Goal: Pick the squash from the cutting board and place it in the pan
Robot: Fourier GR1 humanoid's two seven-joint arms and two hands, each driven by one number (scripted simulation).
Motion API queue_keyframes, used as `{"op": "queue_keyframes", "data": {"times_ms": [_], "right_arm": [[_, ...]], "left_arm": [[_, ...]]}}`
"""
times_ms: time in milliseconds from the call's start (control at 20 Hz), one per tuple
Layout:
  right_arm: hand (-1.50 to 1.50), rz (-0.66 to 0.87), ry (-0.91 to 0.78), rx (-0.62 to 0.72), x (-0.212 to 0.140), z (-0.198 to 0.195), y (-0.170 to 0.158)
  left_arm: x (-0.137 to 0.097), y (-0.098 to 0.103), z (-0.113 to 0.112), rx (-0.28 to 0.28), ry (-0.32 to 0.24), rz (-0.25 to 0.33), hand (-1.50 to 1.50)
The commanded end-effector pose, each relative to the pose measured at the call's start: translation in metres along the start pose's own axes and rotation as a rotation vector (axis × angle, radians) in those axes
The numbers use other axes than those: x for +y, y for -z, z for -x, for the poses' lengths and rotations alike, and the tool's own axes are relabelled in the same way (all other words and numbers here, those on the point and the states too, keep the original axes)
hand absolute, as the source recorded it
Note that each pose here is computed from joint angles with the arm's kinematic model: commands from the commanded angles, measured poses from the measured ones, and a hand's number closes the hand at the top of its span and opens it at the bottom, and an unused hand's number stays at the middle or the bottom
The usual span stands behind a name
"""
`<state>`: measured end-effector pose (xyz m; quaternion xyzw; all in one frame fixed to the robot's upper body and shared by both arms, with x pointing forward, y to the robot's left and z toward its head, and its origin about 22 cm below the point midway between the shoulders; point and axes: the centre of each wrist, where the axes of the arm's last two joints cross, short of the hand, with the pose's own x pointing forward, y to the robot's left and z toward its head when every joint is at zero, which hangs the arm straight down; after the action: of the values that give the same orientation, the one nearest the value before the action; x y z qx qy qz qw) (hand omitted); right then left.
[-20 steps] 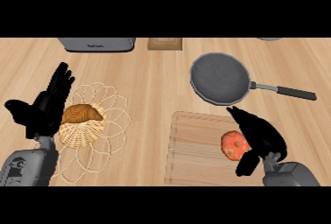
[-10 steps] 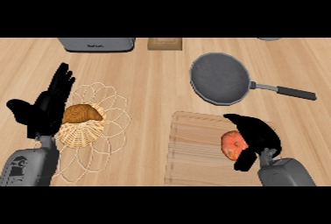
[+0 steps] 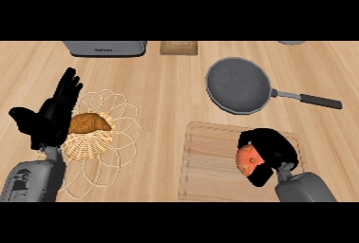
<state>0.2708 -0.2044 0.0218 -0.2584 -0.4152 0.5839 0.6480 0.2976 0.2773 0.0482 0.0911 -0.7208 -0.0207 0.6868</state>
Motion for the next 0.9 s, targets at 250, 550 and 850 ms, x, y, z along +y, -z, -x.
{"op": "queue_keyframes", "data": {"times_ms": [250,550,850], "right_arm": [[1.50,0.137,0.004,-0.062,0.008,-0.088,-0.011],[1.50,0.290,-0.083,-0.173,0.028,-0.186,-0.046],[1.50,0.570,0.040,-0.232,0.017,-0.224,-0.083]], "left_arm": [[-0.021,-0.010,0.001,-0.012,-0.006,0.015,0.00],[-0.008,0.010,-0.009,-0.006,-0.008,0.063,0.00],[-0.011,0.003,-0.008,-0.007,0.015,0.028,0.00]]}}
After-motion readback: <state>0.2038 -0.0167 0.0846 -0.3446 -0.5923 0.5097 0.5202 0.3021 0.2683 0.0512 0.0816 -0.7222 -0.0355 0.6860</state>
